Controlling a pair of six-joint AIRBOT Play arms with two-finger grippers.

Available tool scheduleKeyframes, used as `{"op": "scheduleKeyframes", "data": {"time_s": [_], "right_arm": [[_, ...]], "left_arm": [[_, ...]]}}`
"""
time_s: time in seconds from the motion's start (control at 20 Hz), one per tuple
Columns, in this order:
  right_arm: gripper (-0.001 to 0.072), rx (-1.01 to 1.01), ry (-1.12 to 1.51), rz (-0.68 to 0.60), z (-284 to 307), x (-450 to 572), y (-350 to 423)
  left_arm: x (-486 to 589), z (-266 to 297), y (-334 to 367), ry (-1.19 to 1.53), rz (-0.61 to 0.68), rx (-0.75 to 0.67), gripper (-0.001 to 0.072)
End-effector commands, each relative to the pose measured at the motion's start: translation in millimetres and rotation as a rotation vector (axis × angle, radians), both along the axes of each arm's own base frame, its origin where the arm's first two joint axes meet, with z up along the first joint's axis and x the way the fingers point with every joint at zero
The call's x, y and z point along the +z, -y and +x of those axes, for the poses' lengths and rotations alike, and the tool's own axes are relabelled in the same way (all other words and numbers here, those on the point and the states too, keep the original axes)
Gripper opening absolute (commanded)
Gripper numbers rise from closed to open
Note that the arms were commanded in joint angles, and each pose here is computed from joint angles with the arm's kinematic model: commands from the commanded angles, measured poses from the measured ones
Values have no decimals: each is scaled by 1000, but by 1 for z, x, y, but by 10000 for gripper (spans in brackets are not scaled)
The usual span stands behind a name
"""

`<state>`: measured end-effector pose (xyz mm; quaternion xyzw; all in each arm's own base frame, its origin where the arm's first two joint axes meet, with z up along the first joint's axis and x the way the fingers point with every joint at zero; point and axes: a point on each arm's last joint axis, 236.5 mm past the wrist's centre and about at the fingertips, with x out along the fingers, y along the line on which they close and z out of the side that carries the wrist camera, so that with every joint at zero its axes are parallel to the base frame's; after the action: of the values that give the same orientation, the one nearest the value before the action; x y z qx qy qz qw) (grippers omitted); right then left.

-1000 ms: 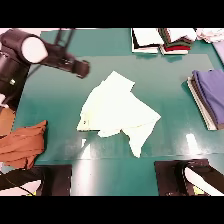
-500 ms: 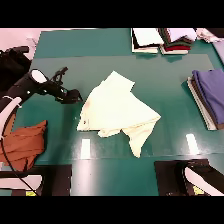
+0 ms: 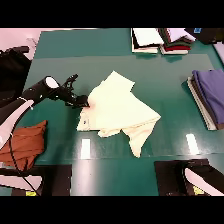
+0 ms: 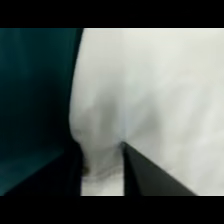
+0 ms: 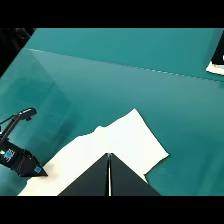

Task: Fold the shirts.

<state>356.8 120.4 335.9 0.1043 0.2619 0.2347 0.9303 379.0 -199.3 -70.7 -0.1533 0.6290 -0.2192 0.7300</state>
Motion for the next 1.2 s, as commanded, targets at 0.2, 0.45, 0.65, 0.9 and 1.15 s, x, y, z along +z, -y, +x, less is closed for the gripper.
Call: {"op": "scheduleKeyframes", "data": {"time_s": [0.2, 0.45, 0.65, 0.9, 1.15], "right_arm": [[20, -39, -265, -193, -25, -92, 33], [188, -79, -749, -173, -84, -277, 52], [477, -42, -980, 113, -114, -381, -5], [448, 21, -996, 188, -103, -426, -77], [19, 139, -960, 59, -83, -431, -108]], "left_arm": [[79, 51, -13, 227, 7, 14, 22], [149, 74, -45, 427, 75, 37, 22], [148, 71, -46, 419, 79, 32, 22], [148, 71, -45, 419, 79, 32, 23], [152, 71, -46, 427, 80, 34, 23]]}}
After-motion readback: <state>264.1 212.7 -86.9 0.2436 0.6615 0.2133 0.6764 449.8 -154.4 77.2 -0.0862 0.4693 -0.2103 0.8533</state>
